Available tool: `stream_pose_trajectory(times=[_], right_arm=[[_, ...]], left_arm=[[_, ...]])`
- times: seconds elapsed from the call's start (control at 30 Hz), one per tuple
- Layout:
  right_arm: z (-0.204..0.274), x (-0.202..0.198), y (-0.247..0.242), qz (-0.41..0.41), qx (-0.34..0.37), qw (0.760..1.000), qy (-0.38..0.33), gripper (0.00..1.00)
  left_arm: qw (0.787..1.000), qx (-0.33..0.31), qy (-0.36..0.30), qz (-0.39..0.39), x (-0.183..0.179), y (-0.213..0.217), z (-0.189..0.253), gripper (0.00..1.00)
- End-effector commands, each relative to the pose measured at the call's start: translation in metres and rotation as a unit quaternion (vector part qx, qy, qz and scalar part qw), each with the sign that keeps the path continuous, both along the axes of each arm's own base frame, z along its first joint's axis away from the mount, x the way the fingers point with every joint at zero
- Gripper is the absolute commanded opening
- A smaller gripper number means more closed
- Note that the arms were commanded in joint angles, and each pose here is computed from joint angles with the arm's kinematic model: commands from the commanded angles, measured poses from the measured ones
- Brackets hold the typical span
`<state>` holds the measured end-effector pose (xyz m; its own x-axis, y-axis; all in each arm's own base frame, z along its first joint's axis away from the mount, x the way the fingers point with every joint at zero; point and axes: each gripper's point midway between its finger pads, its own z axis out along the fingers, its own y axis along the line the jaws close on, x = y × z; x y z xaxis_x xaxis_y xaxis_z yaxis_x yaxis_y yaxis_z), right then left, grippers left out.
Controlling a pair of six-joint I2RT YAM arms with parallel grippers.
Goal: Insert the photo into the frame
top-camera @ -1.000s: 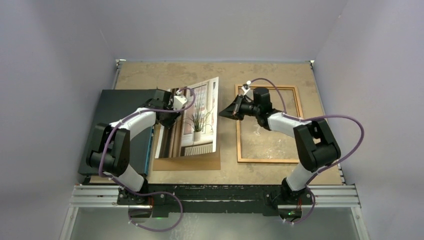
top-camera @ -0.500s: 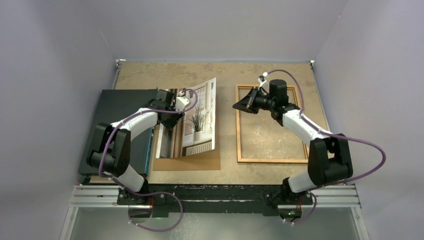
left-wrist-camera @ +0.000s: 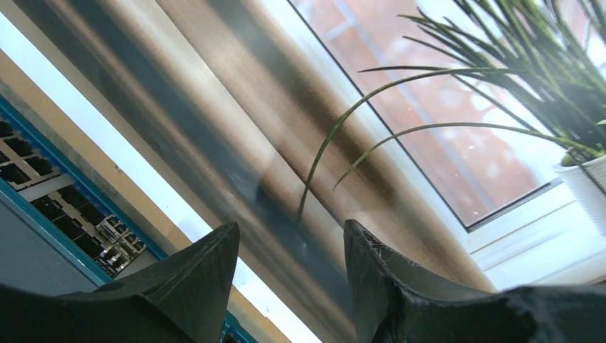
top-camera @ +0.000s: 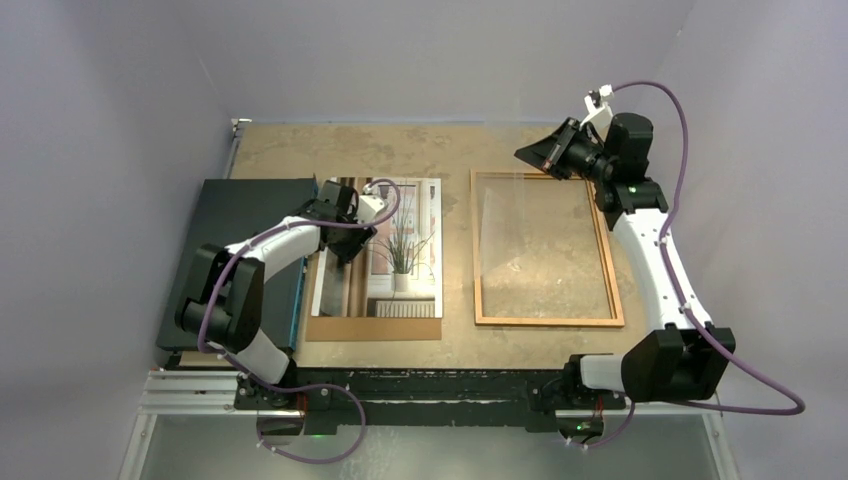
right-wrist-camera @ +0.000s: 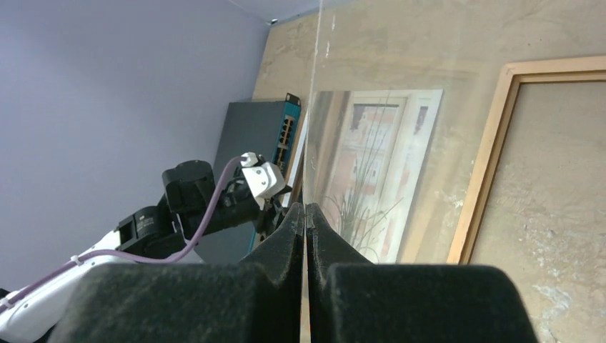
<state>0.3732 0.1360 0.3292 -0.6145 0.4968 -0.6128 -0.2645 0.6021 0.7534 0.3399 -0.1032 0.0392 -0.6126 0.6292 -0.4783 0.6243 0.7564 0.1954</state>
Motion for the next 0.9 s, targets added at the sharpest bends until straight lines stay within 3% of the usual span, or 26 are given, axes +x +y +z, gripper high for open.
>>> stream_pose_trajectory(times=[0.0, 0.13, 0.27, 0.4, 0.53, 0.63, 0.73, 0.87], right_arm=[[0.024, -0.008, 0.002, 0.008, -0.010, 1.000, -0.022, 0.00], [0.047, -0.007, 0.005, 0.009, 0.009, 0.999, -0.051, 0.00], [0.064, -0.015, 0.013, 0.032, 0.041, 0.997, -0.065, 0.00], [0.085, -0.023, 0.021, 0.057, 0.083, 0.992, -0.079, 0.00], [0.109, -0.033, 0.029, 0.087, 0.135, 0.983, -0.093, 0.00], [0.122, -0.037, 0.035, 0.112, 0.159, 0.976, -0.097, 0.00], [0.133, -0.041, 0.041, 0.126, 0.182, 0.970, -0.105, 0.00], [0.142, -0.045, 0.051, 0.141, 0.209, 0.962, -0.105, 0.00]], left_arm=[[0.998, -0.054, -0.028, 0.016, 0.020, -0.020, 0.037, 0.56], [0.988, -0.142, -0.053, 0.038, 0.036, -0.039, 0.089, 0.61], [0.964, -0.252, -0.061, 0.054, 0.037, -0.062, 0.135, 0.65], [0.937, -0.343, -0.024, 0.060, 0.025, -0.083, 0.152, 0.66], [0.897, -0.438, 0.015, 0.055, 0.014, -0.098, 0.170, 0.70], [0.876, -0.480, 0.045, 0.030, 0.006, -0.106, 0.183, 0.74], [0.847, -0.527, 0.064, 0.025, 0.005, -0.110, 0.197, 0.72], [0.828, -0.554, 0.079, 0.020, 0.004, -0.113, 0.199, 0.68]])
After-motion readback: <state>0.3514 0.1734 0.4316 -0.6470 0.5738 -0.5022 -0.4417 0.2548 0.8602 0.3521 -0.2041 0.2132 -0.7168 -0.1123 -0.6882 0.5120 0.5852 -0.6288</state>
